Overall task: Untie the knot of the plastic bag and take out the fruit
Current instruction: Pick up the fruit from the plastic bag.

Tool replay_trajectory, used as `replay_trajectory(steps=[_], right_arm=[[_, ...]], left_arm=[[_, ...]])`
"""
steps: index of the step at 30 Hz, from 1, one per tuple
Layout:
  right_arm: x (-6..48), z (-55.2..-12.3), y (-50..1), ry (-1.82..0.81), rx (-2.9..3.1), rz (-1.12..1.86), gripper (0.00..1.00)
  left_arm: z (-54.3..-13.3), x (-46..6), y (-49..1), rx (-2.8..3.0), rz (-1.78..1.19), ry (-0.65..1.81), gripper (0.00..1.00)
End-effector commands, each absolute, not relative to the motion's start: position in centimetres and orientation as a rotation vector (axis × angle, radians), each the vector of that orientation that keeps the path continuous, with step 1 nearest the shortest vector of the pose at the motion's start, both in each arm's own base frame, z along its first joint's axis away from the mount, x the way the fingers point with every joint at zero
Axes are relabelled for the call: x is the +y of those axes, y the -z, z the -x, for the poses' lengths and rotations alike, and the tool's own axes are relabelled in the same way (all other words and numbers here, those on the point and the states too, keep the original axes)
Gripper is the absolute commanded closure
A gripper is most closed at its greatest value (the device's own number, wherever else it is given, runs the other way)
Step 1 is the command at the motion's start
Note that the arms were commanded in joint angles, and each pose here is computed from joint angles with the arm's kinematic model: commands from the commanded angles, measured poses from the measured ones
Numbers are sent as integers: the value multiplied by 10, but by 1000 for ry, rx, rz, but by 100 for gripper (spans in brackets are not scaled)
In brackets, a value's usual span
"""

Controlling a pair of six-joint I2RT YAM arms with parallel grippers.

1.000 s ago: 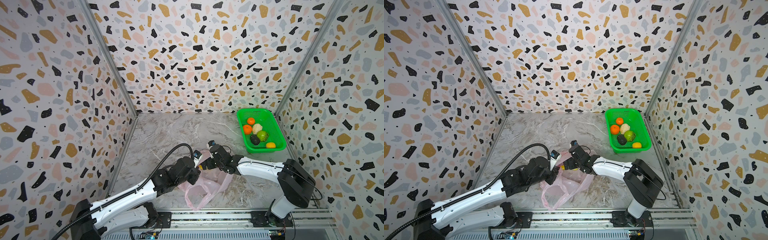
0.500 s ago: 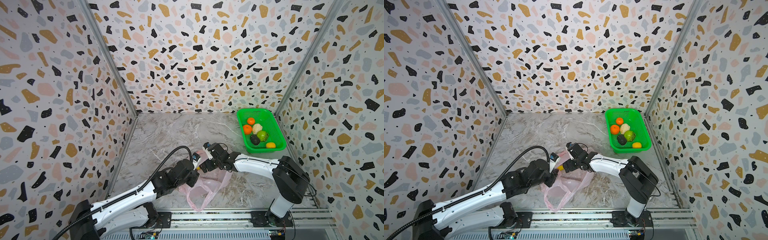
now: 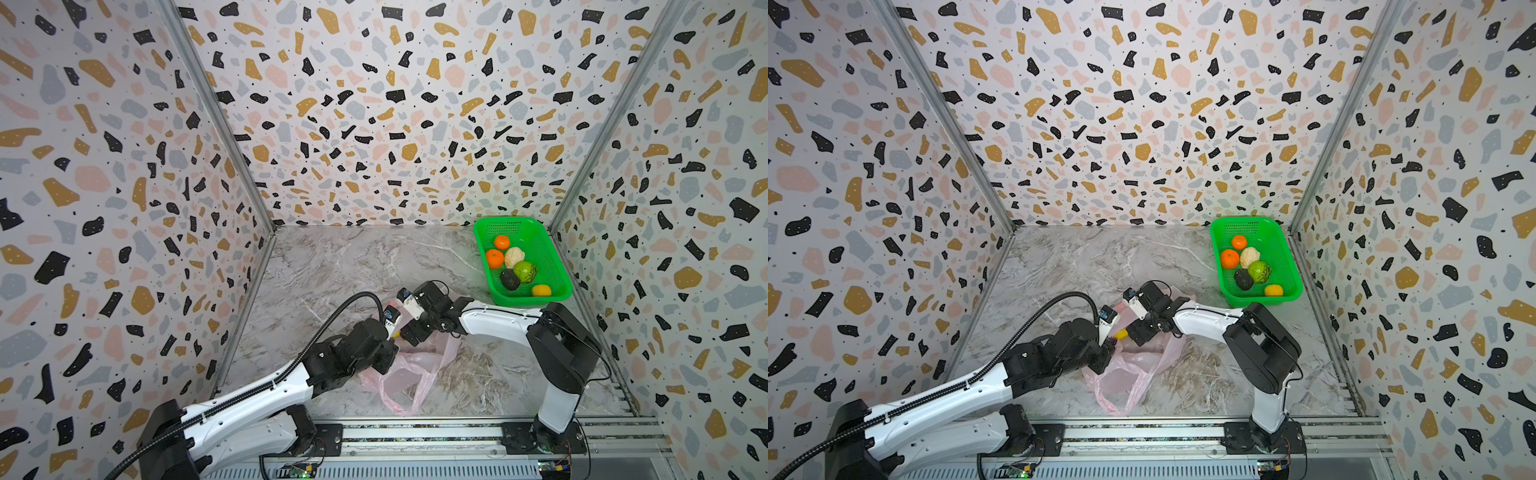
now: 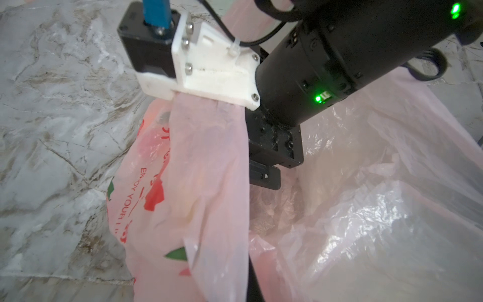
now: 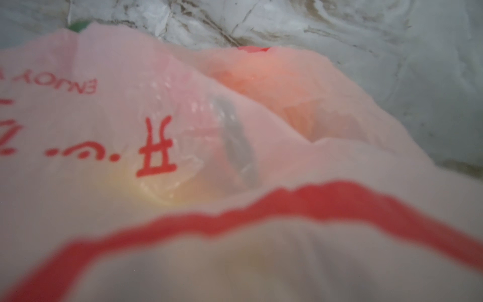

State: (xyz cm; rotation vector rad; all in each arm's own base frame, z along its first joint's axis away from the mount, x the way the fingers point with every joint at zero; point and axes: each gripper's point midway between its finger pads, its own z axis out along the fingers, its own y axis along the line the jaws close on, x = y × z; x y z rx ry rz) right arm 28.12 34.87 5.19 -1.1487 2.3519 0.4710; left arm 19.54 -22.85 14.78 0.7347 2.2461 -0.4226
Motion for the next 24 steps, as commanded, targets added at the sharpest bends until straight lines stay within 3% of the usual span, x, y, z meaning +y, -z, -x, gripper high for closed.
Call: replay_trajectory(steps=[1,6,8,17,20,24], right_arm=[[360,-271,-56,-495,2315,1244,16],[366,-254,-34,-475,2341,1311,17],[365,-252,-25,-445,2364,1313,22],[346,-261,-34,-362,2393,1147,71],[332,-264,-45,-346,2399,1073,80],[310,-262,-63,-357,2406,980,81]], left_arm=[[-198,-227,-149,2225,-722,412,100],[-198,-225,-149,2225,-715,408,100],[-198,-225,-149,2223,-714,408,100],[-198,-224,-149,2223,-706,405,100],[-199,-225,-150,2216,-708,407,100],[-199,-229,-149,2215,-733,415,100]])
